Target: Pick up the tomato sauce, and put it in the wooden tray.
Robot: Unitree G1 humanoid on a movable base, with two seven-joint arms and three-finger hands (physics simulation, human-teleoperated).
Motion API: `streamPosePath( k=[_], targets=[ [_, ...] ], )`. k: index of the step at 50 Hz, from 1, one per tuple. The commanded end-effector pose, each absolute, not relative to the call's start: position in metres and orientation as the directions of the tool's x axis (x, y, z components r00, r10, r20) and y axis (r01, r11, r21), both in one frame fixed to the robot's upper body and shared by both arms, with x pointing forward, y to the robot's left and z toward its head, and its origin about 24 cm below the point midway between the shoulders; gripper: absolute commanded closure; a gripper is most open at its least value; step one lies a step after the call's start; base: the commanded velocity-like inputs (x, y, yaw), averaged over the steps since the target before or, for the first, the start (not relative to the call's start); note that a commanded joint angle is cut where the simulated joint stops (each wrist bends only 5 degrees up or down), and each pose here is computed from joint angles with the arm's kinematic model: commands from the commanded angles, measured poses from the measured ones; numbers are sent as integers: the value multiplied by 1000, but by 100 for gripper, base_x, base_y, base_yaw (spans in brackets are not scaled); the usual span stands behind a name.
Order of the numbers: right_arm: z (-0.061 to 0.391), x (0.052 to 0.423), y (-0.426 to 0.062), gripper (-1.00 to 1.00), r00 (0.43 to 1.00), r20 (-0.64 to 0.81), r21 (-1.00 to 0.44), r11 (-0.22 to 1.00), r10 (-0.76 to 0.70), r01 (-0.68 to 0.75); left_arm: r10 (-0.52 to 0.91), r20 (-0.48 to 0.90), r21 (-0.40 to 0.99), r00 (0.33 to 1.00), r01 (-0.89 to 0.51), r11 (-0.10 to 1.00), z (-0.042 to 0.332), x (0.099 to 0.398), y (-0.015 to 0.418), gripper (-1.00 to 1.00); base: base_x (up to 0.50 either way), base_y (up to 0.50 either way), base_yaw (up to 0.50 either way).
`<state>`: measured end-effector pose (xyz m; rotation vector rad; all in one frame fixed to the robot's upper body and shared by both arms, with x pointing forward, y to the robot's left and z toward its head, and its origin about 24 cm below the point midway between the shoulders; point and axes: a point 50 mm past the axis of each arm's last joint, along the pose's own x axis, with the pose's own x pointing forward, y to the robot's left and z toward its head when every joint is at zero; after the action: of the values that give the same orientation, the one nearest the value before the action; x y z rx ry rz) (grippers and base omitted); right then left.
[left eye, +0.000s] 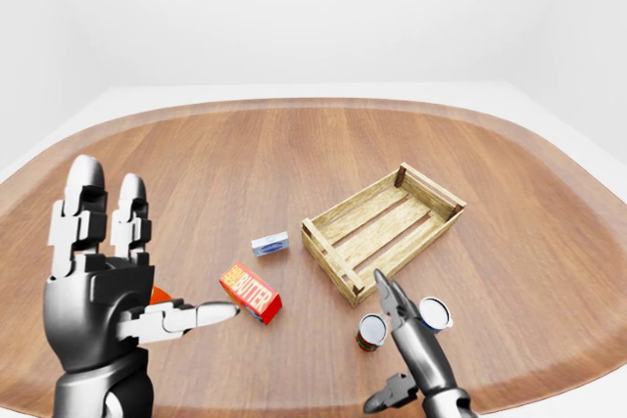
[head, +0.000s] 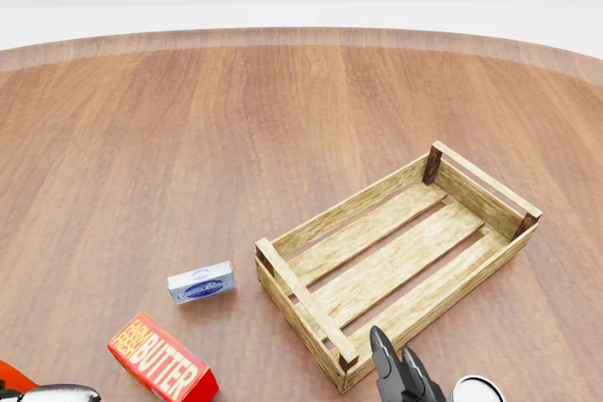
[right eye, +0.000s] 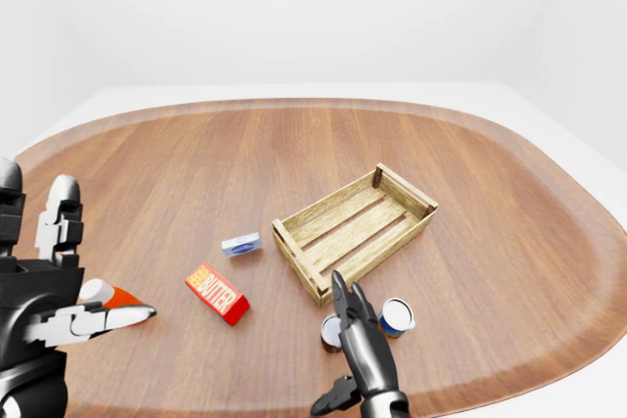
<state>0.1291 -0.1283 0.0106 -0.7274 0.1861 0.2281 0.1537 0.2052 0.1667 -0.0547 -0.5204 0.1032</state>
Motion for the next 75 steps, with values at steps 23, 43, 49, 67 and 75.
streamPosePath(
  k=[23,43,49,67,75],
  targets=[
    [1,135,-125,-100,951,-275,-626,725,140,-288,114,496,-79,861,-86,993,167,153,206,-98,0,0,0],
    [0,137,-127,-100,951,-279,-619,732,134,-285,115,500,-80,859,-87,993,168,152,206,-98,0,0,0],
    [-4,138,-128,-100,947,-294,-613,734,130,-292,116,503,-80,857,-88,993,169,151,206,-99,0,0,0],
    [-15,142,-124,-100,928,-341,-587,738,148,-333,118,509,-81,853,-89,993,170,150,207,-99,0,0,0],
    [-16,143,-126,-100,929,-343,-587,740,140,-329,117,509,-80,853,-89,993,170,150,207,-98,0,0,0]
  ],
)
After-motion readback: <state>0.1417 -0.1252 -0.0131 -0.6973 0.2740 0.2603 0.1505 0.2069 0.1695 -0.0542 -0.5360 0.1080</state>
